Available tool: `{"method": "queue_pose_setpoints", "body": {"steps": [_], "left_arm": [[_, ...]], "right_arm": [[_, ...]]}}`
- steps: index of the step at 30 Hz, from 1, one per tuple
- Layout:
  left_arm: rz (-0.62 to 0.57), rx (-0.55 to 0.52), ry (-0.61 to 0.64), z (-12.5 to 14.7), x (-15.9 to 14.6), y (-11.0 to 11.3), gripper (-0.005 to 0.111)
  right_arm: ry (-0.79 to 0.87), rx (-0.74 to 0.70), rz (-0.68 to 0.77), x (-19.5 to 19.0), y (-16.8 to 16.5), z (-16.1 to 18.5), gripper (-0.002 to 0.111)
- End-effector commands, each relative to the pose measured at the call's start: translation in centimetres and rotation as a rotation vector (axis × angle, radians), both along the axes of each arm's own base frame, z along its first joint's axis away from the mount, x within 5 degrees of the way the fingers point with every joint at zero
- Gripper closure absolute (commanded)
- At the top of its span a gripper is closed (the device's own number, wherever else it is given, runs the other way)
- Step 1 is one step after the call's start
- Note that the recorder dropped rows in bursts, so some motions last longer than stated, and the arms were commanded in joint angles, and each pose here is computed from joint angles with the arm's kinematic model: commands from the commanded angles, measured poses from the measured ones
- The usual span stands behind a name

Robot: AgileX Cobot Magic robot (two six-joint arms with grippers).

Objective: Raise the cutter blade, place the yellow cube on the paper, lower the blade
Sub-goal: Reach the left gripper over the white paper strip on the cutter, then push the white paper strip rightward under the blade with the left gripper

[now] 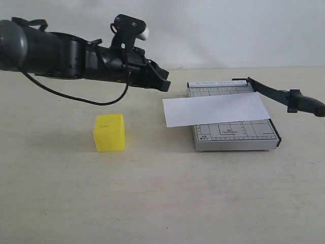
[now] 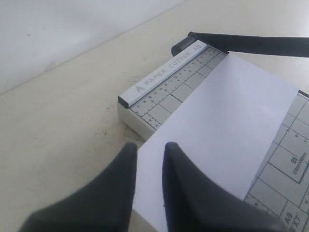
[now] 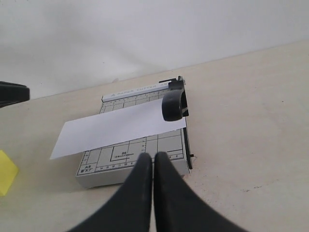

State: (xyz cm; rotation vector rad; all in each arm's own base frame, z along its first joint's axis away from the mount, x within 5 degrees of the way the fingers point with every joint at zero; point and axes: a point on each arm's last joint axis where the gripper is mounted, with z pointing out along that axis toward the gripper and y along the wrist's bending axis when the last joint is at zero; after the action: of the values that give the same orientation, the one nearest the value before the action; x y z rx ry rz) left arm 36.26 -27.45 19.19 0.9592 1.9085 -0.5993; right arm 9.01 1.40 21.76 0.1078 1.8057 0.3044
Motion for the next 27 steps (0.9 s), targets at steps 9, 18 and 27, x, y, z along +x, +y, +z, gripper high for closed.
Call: {"method": "queue_pose_setpoints", "body": {"steps": [9,18,27], "left_arm": [[-0.097,0.018,-0.019,-5.1,1.6,-6.7,0.086],[-0.137,0.017,0.012,-8.3,1.5,-9.1,0.086],[-0.157,0.005,0.001,-8.0,1.1,-10.1,0.086]], "right_arm": [[-0.023,0.05,-0.013,0.0,0.0,0.2,0.107],[-0.023,0.05,-0.013,0.0,0.0,0.2,0.107],[-0.023,0.05,-0.013,0.0,0.0,0.2,0.107]]}}
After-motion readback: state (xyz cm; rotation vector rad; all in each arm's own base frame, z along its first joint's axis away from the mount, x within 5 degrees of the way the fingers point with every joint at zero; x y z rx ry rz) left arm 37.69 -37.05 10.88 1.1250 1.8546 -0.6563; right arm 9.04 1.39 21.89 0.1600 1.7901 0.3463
